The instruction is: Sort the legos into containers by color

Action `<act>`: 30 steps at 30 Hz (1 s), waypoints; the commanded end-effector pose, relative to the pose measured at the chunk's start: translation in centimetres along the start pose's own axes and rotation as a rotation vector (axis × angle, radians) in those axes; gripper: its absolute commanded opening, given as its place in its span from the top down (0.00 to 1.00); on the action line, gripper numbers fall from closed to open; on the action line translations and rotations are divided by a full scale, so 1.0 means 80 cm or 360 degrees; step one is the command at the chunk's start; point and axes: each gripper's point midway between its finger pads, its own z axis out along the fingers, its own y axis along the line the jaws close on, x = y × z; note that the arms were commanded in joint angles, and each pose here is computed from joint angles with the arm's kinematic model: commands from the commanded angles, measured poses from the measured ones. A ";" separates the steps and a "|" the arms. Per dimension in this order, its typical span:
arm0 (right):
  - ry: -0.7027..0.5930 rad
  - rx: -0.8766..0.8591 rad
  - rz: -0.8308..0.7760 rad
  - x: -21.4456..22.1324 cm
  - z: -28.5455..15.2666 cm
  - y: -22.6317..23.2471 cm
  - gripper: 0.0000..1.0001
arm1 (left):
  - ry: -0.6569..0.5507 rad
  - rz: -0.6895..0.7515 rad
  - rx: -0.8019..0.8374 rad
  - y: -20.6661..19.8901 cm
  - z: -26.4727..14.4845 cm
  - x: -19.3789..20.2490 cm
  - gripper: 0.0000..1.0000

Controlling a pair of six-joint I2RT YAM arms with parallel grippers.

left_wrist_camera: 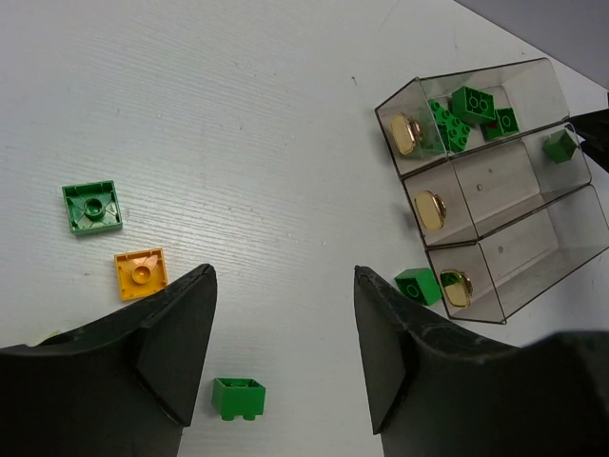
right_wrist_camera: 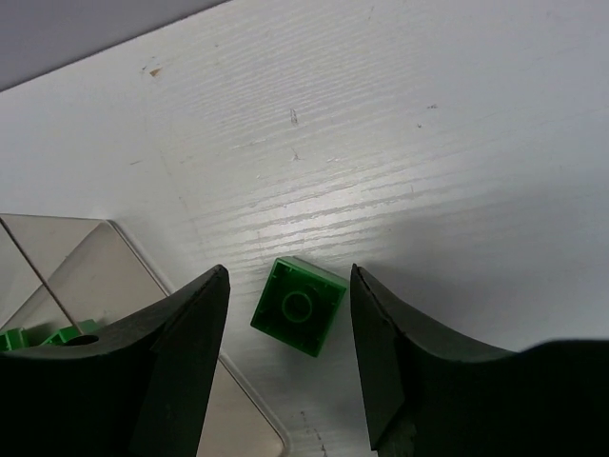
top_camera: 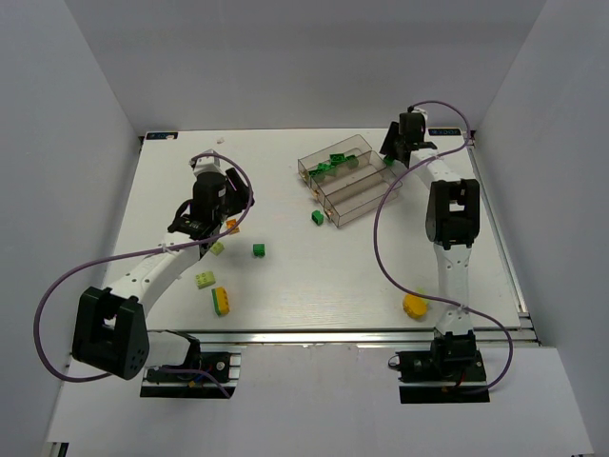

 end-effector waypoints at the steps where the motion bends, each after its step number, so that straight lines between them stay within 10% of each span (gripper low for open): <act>1: -0.0051 0.0036 0.0030 -0.004 0.011 -0.002 0.41 | -0.0060 0.0002 0.0011 -0.006 -0.009 -0.018 0.31; 30: -0.0092 -0.0014 0.0064 -0.024 -0.007 -0.002 0.67 | -0.0058 0.0008 0.0027 -0.011 -0.006 -0.020 0.30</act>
